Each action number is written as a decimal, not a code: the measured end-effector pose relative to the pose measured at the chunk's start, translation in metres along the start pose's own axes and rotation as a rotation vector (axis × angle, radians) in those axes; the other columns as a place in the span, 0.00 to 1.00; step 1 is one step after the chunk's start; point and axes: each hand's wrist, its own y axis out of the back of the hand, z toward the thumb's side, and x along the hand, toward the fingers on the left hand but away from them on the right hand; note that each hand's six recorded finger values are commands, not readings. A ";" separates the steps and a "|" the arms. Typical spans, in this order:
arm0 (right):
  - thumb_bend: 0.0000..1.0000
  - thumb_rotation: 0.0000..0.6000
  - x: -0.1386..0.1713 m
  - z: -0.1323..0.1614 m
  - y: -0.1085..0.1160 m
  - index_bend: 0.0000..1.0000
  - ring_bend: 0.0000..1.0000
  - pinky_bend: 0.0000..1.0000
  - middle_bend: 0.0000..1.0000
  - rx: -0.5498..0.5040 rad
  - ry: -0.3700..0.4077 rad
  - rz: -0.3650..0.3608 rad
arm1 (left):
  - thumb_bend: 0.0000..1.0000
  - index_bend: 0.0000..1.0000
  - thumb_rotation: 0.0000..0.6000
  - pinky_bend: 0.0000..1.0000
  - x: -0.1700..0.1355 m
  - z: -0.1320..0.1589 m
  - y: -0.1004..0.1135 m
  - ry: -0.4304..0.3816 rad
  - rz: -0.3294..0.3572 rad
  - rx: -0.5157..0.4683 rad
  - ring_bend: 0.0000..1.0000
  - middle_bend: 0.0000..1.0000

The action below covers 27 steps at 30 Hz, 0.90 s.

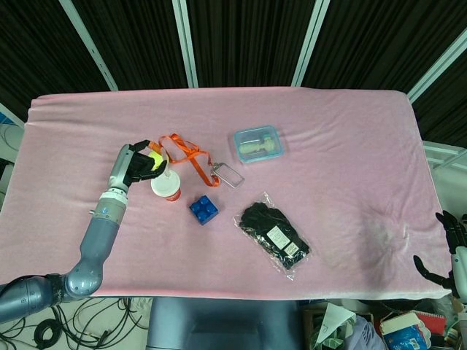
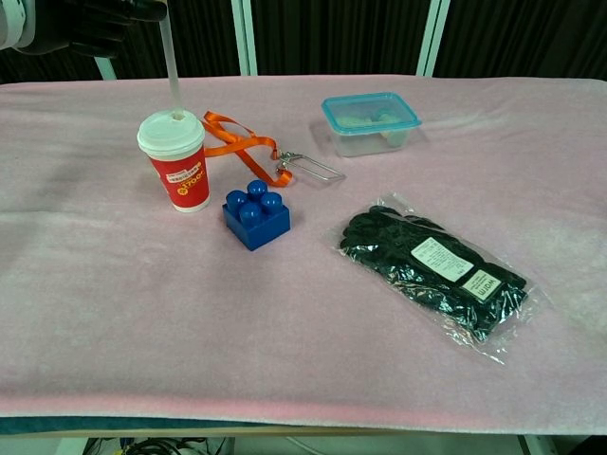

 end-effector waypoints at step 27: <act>0.25 1.00 0.000 0.000 0.000 0.00 0.00 0.19 0.00 0.000 0.001 0.000 | 0.16 0.39 1.00 0.73 -0.012 0.000 0.011 -0.055 0.008 0.125 0.81 0.87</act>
